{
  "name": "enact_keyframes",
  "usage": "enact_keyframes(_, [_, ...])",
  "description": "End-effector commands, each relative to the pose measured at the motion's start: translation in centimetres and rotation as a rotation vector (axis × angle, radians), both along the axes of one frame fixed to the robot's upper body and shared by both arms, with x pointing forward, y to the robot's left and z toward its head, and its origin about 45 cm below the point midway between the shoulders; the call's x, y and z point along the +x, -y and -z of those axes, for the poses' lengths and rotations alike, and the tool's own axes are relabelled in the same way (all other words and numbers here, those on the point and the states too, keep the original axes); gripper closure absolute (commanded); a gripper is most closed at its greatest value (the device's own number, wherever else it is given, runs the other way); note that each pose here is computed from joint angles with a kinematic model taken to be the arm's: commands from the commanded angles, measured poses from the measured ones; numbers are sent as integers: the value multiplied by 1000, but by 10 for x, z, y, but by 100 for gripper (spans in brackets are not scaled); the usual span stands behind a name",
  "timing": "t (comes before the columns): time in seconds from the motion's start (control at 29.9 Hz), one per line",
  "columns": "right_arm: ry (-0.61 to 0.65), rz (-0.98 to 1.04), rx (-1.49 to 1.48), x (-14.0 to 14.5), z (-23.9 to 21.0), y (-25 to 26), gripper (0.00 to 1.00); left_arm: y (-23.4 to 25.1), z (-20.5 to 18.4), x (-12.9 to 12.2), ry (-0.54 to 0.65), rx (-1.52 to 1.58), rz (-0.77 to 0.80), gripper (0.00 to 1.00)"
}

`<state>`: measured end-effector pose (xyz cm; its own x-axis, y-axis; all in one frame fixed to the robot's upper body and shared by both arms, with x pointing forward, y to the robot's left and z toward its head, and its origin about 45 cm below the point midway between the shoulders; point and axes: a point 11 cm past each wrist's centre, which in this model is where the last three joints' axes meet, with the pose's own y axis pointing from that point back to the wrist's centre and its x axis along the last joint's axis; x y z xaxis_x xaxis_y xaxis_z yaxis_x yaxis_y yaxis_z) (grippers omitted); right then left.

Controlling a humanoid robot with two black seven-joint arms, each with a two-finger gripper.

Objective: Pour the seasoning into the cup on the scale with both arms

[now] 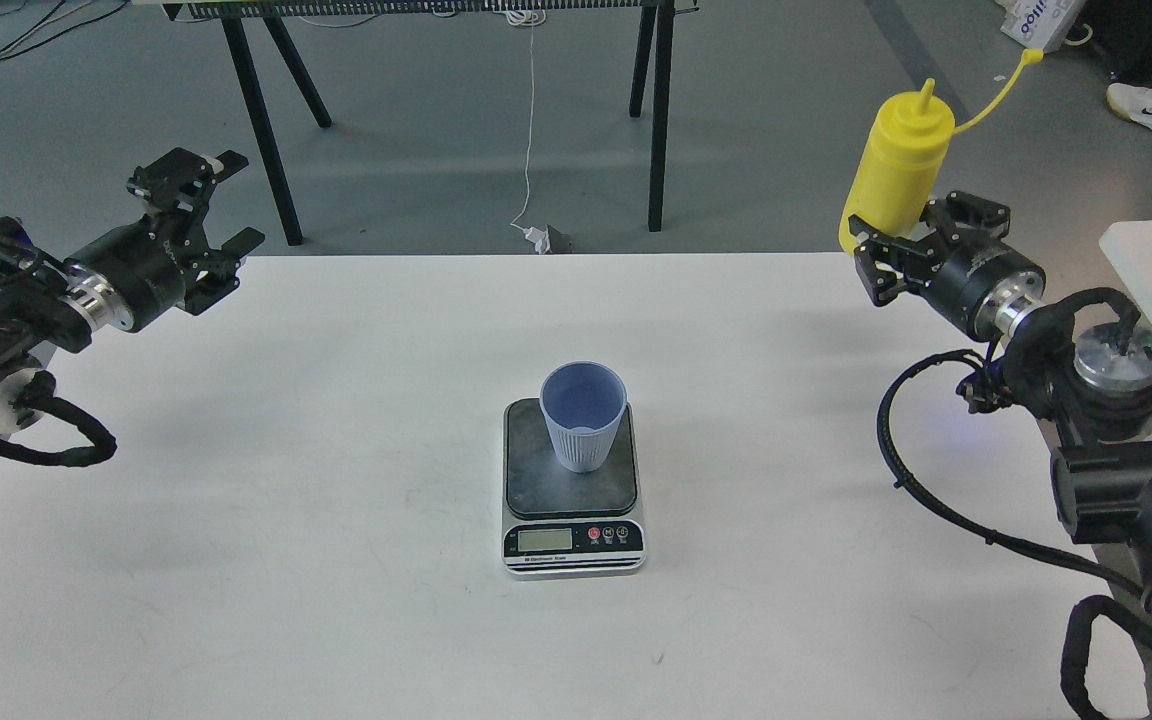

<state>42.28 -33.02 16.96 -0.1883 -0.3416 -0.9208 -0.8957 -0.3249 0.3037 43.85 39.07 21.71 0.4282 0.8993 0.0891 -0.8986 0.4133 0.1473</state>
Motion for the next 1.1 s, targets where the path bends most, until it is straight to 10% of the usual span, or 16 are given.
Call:
enact_keyframes(0.0, [-93, -7, 17, -43, 48, -4, 99, 10, 3, 2, -2, -13, 15, 6])
enact_keyframes(0.53, [-216, -172, -20, -109, 106, -47, 96, 10, 4, 1, -6, -7, 18, 6])
enact_keyframes(0.9, [-82, -214, -27, -118, 83, -44, 6, 12, 5, 1, -8, -7, 21, 6])
enact_keyframes(1.07, [-57, -213, -1, -129, 86, -40, 2, 12, 5, 1, -8, -6, 22, 6])
